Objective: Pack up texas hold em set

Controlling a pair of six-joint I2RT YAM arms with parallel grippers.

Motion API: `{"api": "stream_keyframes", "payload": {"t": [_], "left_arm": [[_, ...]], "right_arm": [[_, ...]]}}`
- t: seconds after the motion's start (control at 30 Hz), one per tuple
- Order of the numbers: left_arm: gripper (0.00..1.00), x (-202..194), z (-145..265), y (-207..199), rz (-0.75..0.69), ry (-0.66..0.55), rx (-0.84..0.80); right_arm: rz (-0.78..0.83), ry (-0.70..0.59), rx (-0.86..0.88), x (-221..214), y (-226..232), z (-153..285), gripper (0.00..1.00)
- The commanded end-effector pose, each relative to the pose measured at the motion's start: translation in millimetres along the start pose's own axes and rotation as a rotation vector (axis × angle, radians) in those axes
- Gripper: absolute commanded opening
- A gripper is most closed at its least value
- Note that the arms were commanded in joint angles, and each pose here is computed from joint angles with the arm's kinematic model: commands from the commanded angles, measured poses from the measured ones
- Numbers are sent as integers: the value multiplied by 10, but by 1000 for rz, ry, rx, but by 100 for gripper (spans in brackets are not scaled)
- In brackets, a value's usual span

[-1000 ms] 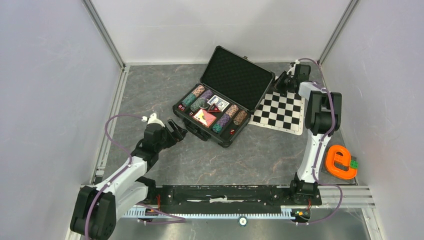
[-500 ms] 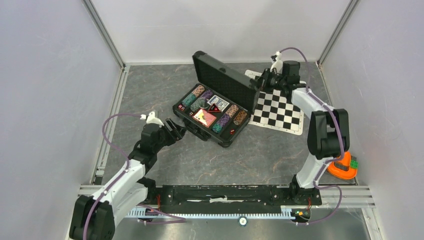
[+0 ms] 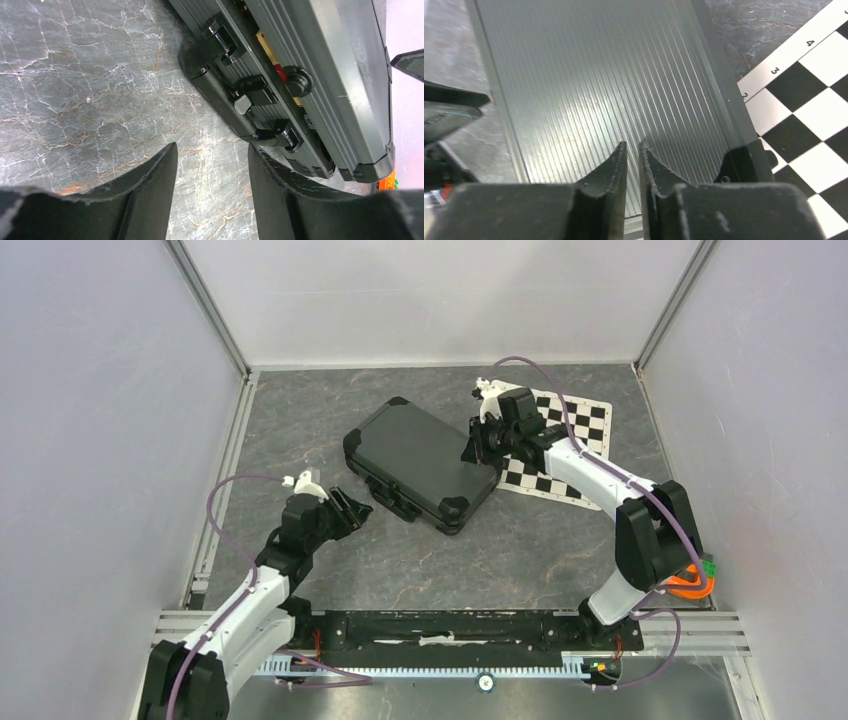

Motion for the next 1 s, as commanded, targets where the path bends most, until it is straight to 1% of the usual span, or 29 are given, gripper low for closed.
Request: {"api": "stream_keyframes", "payload": {"t": [0.0, 0.03, 0.1, 0.23, 0.27, 0.37, 0.43, 0.5, 0.53, 0.67, 0.97], "left_arm": [[57, 66, -35, -111, -8, -18, -64], [56, 61, -50, -120, 3, -17, -73], [54, 62, -87, -148, 16, -13, -88], [48, 54, -185, -182, 21, 13, -104], [46, 50, -210, -187, 24, 17, -108], [46, 21, -285, -170, 38, 34, -103], [46, 3, -334, -165, 47, 49, -101], [46, -14, -379, -163, 59, 64, -99], [46, -15, -398, -171, 64, 66, -104], [45, -46, -472, -158, 84, 77, -107], [36, -86, -632, -173, 127, 107, -118]], "right_arm": [[144, -56, -59, 177, 178, 91, 28], [171, -58, -53, 187, 253, 70, 32], [218, -56, -29, 196, 430, 7, 37], [287, -23, 5, 213, 716, -189, 38], [304, -13, 8, 238, 772, -244, 37], [350, 21, -19, 204, 869, -394, 35], [363, 53, -54, 120, 841, -500, 25], [367, 102, -77, -31, 775, -596, 5], [369, 125, -86, -110, 740, -632, 0], [376, 204, -119, -422, 584, -724, 0], [398, 250, -104, -744, 499, -786, 0]]}}
Point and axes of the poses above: each gripper's point midway between its finger pads, its own z axis back along the fingers, its own y axis along the line the jaws close on, x = y × z, the point moved 3 cm from there along z, back along the fingers, and after that the axes turned 3 degrees about -z, right-handed, at the moved point
